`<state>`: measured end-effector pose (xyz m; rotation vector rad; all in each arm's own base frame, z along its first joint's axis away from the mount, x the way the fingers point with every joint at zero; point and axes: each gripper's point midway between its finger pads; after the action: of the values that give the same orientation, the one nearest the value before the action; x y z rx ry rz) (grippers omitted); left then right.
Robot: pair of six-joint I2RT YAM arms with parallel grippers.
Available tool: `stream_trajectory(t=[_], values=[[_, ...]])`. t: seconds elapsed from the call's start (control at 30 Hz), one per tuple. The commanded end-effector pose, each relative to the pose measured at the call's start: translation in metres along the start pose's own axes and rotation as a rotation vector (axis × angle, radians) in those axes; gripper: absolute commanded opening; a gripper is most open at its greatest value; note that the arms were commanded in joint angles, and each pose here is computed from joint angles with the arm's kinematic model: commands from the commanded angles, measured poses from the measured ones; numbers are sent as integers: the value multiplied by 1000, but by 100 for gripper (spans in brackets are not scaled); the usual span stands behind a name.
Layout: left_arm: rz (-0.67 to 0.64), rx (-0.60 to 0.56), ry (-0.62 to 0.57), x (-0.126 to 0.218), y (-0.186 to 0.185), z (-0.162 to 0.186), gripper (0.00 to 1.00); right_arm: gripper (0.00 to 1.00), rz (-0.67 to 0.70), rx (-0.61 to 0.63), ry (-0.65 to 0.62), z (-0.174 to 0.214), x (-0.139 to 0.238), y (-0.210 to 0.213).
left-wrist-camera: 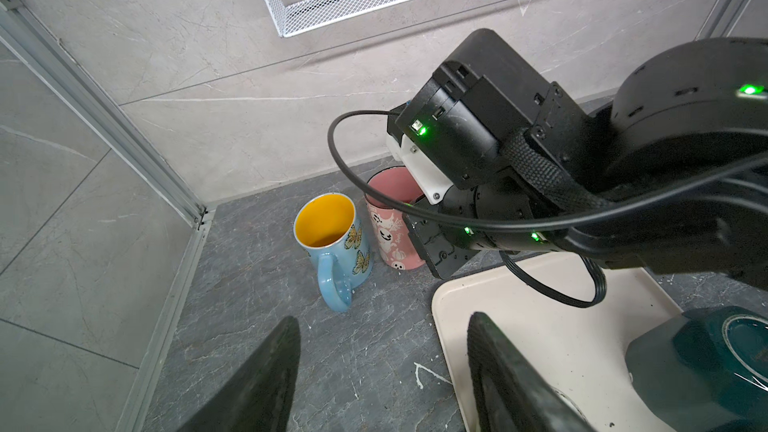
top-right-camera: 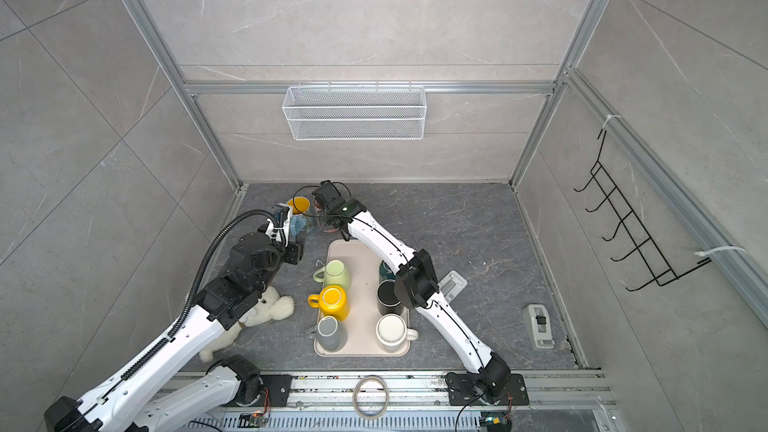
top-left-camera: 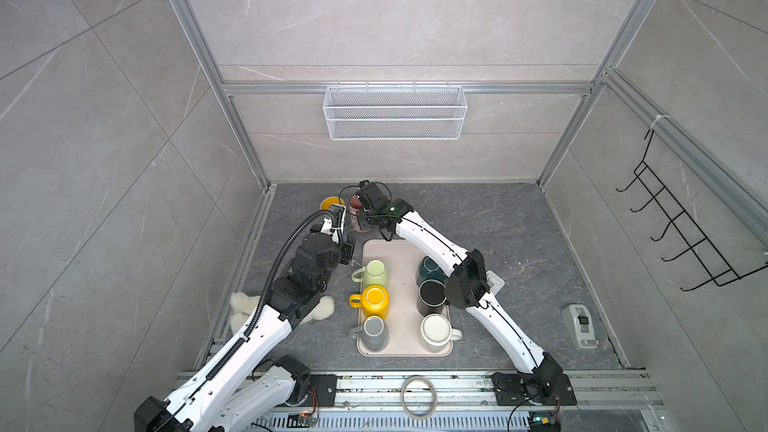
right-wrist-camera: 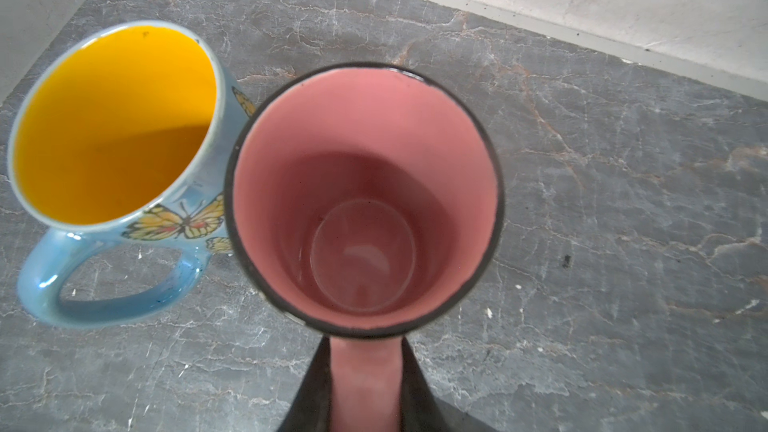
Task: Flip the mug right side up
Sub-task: 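Carry the pink mug beyond the tray with the right gripper while the left withdraws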
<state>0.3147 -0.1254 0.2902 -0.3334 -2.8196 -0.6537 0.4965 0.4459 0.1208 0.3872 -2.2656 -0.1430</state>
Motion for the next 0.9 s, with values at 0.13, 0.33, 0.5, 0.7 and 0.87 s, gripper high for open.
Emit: stream_trajectory(t=[0.13, 0.33, 0.5, 0.7, 0.87], values=[[-10, 40, -48, 2, 5, -9, 66, 27, -33, 5, -44, -4, 0, 17], [-10, 47, -47, 4, 5, -7, 67, 31, -31, 4, -38, -1, 2, 20], [-13, 58, -53, 7, 7, -7, 67, 36, -38, -17, -14, 3, 6, 21], [-10, 72, -56, 12, 9, -8, 68, 46, -69, -31, -1, 2, 18, 30], [4, 87, -50, 17, 9, -8, 69, 59, -69, -9, -40, -9, 41, 37]])
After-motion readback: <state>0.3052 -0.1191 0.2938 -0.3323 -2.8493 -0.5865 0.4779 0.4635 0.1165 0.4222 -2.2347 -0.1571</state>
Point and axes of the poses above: each gripper's point midway between its finger pads, its own x axis back along the fingers, its own y axis along the line the jaws close on, z = x × y, and after that the axes turned 15 degrees about -x, right-handed
